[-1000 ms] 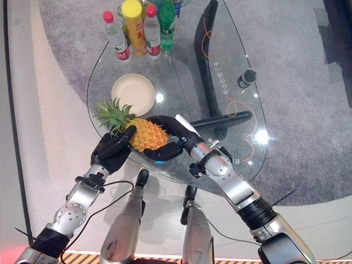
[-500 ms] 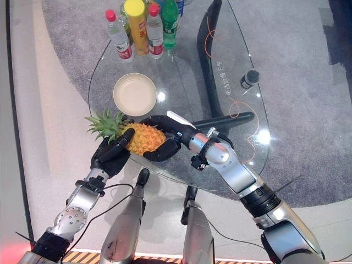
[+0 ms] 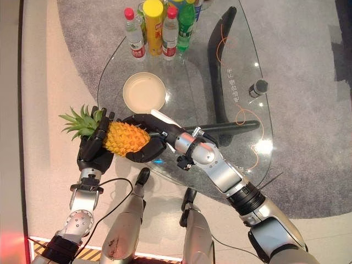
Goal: Pick up the fruit to the plate
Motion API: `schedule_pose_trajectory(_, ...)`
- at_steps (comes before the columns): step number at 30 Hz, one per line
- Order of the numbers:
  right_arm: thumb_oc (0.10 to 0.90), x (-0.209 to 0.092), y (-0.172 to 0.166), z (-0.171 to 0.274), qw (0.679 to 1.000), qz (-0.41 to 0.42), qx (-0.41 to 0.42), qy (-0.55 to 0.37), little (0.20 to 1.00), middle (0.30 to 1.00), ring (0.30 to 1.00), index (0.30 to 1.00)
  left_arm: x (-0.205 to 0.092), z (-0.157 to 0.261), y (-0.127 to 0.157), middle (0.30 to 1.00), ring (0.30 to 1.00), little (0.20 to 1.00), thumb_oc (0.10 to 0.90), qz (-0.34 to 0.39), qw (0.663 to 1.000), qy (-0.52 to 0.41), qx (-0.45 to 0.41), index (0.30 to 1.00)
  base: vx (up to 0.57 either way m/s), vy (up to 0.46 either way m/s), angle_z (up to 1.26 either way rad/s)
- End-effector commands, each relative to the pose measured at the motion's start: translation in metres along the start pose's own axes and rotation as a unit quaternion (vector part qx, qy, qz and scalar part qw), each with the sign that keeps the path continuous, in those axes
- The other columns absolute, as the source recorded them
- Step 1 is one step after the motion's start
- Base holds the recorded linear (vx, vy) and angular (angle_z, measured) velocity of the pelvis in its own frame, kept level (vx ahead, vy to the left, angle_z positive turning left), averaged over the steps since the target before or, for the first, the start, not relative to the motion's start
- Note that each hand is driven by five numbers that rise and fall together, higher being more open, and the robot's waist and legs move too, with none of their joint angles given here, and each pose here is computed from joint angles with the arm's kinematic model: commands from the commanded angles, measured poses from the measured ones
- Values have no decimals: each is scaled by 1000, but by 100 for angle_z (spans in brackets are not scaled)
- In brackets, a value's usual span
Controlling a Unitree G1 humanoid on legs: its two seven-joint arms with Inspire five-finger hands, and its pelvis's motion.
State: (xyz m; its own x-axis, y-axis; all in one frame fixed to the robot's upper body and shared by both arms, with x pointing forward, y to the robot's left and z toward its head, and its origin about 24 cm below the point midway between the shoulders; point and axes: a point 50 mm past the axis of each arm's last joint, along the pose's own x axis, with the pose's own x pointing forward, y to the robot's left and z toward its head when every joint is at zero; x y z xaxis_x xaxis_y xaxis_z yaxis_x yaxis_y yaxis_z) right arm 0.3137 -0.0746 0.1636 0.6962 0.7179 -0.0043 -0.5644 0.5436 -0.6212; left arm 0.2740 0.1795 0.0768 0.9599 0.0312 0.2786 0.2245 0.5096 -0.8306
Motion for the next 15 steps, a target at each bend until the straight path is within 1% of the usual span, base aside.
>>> schedule_pose_trajectory(1,100,10,52,50,983,124,-5,-134,200,300,300,300,26,50,-102,476,476,406,306,-247,957,-148,-32,476,0,0,0)
schedule_pose_trajectory(2,100,10,53,50,983,124,-5,-134,200,300,300,300,26,51,-102,300,300,200,100,-248,956,-151,-31,300,0,0,0)
schedule_pose_trajectory(15,100,11,55,51,984,116,3,-138,200,300,300,300,24,63,-99,300,300,200,100,-252,948,-190,-36,300,0,0,0)
